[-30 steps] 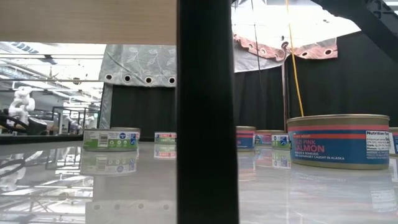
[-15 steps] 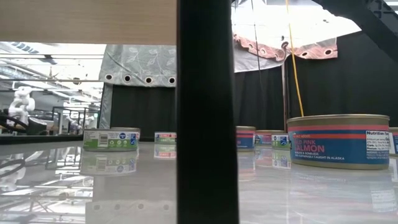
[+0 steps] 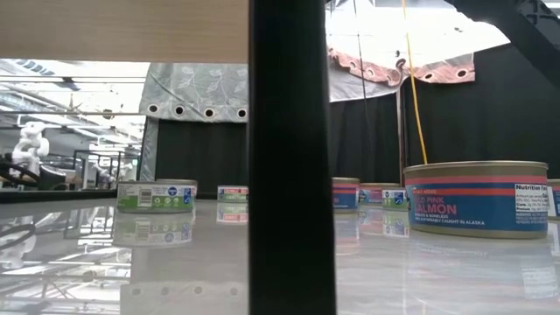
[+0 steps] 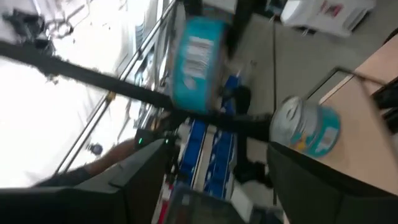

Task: Stack canned seafood by type on shelf
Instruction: Stack the yellow blue tuna can on top of the yellow blue tuna can on the shelf, then put the green tuna can on the shelf

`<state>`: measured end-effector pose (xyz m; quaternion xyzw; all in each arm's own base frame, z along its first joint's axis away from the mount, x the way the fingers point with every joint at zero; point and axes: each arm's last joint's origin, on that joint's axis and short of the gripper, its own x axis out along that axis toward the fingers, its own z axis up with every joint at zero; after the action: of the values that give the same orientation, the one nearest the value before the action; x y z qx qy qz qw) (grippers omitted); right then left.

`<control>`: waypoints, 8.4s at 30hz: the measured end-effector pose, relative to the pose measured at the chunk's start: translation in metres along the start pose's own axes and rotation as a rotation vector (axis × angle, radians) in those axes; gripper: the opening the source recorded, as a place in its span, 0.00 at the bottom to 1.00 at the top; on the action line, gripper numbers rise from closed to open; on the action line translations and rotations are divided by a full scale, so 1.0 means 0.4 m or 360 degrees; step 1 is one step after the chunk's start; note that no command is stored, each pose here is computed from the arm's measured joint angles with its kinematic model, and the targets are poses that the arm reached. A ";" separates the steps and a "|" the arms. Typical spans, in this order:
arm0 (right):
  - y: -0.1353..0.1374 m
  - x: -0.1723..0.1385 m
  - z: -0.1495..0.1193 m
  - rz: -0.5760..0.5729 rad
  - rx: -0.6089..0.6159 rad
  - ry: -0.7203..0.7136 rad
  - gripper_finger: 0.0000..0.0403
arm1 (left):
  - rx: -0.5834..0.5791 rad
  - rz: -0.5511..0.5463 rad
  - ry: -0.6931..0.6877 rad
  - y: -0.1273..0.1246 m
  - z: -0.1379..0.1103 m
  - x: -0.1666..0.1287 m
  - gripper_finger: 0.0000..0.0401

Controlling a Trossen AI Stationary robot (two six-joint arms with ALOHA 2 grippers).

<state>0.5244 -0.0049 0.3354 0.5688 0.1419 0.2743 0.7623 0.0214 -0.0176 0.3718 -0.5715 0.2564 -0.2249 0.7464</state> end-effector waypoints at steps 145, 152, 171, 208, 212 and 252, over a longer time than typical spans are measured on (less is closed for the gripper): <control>0.161 -0.753 -0.347 -0.1561 -0.1577 0.0773 0.04 | 0.0497 0.1369 -0.1088 -0.025 0.315 0.350 0.54; 0.140 -0.754 -0.347 -0.1700 -0.1175 0.0568 0.00 | 0.0486 0.1449 -0.0761 0.050 0.418 0.343 0.54; 0.001 -0.758 -0.341 -0.2231 0.0307 0.0004 0.00 | 0.0317 0.1512 -0.0334 0.169 0.502 0.350 0.54; -0.193 -0.817 -0.297 -0.2419 0.0595 0.0061 0.00 | 0.0161 0.1614 -0.0255 0.195 0.478 0.346 0.54; -0.192 -0.815 -0.298 -0.2411 0.0630 0.0041 0.00 | 0.0122 0.1629 -0.0208 0.213 0.469 0.348 0.54; -0.266 -0.823 -0.312 -0.2467 0.0652 0.0108 0.00 | 0.0144 0.1614 -0.0188 0.210 0.462 0.358 0.54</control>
<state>0.2194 -0.1189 0.1642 0.4285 0.5671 -0.3475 0.6116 0.2532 0.0492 0.3123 -0.3541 0.4488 0.1871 0.7989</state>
